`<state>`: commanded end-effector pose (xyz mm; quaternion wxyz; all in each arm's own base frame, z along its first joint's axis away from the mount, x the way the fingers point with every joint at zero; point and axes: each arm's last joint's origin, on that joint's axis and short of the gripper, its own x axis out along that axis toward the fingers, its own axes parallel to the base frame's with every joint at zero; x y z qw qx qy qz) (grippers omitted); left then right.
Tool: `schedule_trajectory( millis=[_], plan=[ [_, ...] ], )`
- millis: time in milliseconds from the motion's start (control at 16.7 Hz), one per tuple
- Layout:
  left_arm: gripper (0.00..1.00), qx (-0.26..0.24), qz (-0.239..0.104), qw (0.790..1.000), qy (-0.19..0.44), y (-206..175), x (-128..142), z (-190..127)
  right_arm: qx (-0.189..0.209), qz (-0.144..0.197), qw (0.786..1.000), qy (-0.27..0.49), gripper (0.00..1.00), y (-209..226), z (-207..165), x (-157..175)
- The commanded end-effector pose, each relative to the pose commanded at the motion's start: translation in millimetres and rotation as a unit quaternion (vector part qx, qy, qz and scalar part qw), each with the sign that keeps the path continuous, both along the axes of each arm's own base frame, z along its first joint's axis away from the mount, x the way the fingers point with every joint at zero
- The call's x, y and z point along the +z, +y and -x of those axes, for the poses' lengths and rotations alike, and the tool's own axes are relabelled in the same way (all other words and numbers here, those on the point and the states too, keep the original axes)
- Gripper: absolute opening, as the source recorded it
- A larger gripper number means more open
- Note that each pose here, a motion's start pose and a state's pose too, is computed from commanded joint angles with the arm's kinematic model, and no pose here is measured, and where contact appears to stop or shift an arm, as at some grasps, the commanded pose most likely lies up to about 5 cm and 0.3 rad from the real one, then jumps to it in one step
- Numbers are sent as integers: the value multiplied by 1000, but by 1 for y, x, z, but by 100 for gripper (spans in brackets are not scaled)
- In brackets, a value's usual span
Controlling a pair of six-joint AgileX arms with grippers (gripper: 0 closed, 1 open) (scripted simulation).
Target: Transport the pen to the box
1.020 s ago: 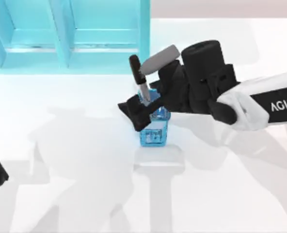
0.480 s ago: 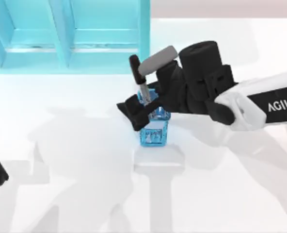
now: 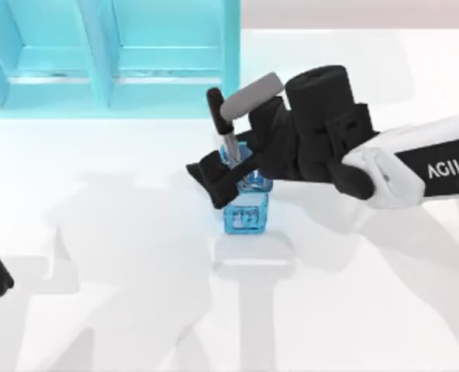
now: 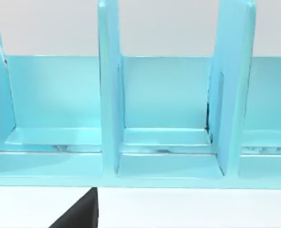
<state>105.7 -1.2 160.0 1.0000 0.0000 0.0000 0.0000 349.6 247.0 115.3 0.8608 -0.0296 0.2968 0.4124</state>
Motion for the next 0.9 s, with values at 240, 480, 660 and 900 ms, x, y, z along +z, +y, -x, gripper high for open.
schedule_trajectory(
  millis=[240, 480, 660, 900],
  plan=[
    [100, 0, 0, 1000, 0, 0, 0, 0, 0, 0, 1000, 0, 0, 0, 0, 0],
    [100, 0, 0, 1000, 0, 0, 0, 0, 0, 0, 1000, 0, 0, 0, 0, 0],
    [100, 0, 0, 1000, 0, 0, 0, 0, 0, -6, 1000, -5, 0, 1, -2, 6],
    [100, 0, 0, 1000, 0, 0, 0, 0, 4, -1, 1000, -4, 0, -23, -11, 31]
  ],
)
